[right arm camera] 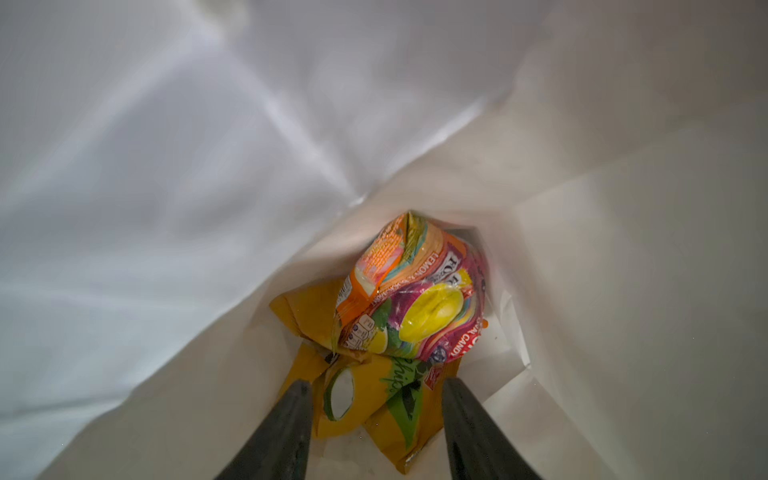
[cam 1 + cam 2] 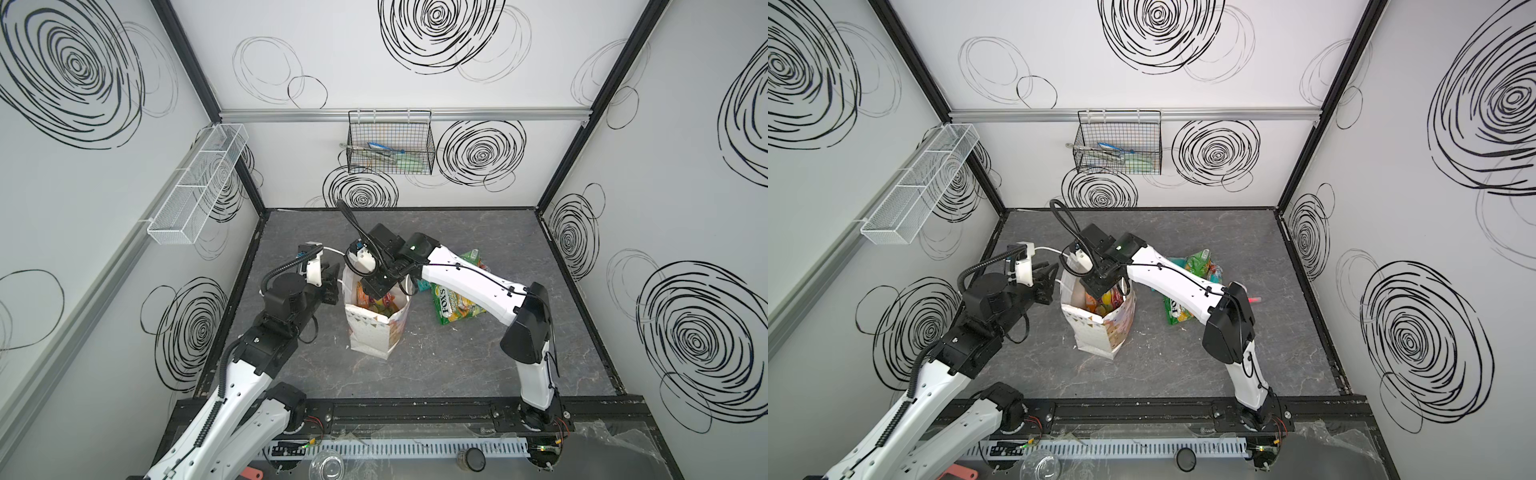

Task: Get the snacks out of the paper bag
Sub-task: 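Hold the bag rim with the left gripper while the right reaches inside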

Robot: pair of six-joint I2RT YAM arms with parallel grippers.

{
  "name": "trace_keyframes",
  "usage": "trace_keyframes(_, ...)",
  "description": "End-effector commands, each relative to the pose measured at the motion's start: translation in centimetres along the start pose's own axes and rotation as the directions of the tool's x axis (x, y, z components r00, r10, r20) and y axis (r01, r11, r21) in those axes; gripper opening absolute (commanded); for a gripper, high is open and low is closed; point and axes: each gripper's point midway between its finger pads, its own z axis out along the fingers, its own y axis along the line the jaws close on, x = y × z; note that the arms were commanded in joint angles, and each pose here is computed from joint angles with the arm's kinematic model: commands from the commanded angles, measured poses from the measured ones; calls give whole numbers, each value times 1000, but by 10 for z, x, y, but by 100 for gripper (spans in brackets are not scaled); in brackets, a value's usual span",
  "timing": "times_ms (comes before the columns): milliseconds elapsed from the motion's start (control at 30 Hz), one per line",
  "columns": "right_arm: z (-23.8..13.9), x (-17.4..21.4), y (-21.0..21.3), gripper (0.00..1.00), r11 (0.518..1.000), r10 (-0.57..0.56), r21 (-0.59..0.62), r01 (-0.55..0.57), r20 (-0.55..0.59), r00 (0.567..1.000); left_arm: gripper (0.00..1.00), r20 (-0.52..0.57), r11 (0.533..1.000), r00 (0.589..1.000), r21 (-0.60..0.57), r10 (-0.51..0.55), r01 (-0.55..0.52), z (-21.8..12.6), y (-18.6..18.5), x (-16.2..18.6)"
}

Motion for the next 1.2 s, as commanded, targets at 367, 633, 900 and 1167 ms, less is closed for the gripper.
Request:
trace_keyframes(367, 37, 39, 1, 60, 999, 24, 36, -21, -72, 997, 34, 28, 999, 999, 11, -43, 43, 0, -1, -16)
trace_keyframes(633, 68, 65, -1, 77, 996, 74, 46, -70, -103, 992, 34, 31, 999, 999, 22, -40, 40, 0, -3, -17)
trace_keyframes(900, 104, 94, 4, 90, 993, 114, 45, -109, -120, 986, 33, 36, 998, 999, 42, -40, 38, -1, -6, -18)
trace_keyframes(1167, 140, 117, 12, 83, 984, 173, -2, -176, -169, 970, 42, 36, 986, 999, 169, -13, 6, -2, -30, -16)
